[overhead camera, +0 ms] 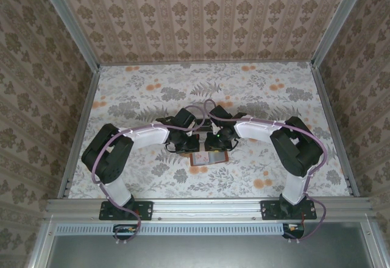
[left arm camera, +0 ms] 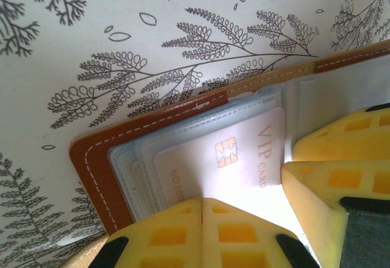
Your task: Take the credit cards out of the card holder
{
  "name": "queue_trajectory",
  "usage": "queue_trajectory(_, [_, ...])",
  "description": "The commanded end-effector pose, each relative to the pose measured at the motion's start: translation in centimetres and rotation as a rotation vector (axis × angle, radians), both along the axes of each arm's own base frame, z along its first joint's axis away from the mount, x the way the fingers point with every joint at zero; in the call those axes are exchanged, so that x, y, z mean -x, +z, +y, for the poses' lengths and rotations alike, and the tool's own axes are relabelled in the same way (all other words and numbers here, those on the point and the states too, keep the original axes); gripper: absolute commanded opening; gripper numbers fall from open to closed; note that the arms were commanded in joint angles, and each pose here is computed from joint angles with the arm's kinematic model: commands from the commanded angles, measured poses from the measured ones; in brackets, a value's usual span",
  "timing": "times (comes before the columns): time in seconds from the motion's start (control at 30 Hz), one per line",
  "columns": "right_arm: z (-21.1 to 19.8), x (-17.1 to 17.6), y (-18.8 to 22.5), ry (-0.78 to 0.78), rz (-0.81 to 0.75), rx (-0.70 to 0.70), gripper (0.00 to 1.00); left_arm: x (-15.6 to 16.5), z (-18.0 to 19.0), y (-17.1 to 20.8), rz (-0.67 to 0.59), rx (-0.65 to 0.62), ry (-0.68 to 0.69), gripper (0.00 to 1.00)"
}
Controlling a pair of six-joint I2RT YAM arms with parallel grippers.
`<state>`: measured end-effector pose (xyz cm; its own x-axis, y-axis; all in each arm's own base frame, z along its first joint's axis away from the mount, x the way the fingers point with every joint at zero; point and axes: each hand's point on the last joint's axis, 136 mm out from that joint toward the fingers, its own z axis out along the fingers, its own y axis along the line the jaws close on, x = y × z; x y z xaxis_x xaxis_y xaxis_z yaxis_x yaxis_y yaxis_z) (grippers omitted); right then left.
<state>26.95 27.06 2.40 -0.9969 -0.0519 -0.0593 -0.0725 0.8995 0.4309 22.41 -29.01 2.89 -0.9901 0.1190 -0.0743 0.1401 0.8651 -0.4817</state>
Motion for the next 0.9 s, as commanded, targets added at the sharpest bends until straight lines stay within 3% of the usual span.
queue_trajectory(0.0, [0.0, 0.0, 1.7, -0.003, -0.021, -0.028, 0.25, 0.7, 1.2, 0.0, 0.0, -0.059, -0.011, 0.06])
queue_trajectory(0.17, [1.2, 0.1, 2.3, -0.002, -0.007, -0.105, 0.25, 0.5, 1.1, 1.1, -0.026, -0.045, -0.006, 0.15])
queue_trajectory(0.47, [2.3, 0.2, 1.8, 0.001, 0.025, -0.16, 0.25, 0.8, 1.6, -0.1, -0.002, -0.07, -0.006, 0.09])
queue_trajectory(0.87, [0.4, 0.1, -0.1, -0.008, 0.024, -0.034, 0.25, 1.2, 1.8, -1.3, 0.023, -0.086, -0.012, 0.06])
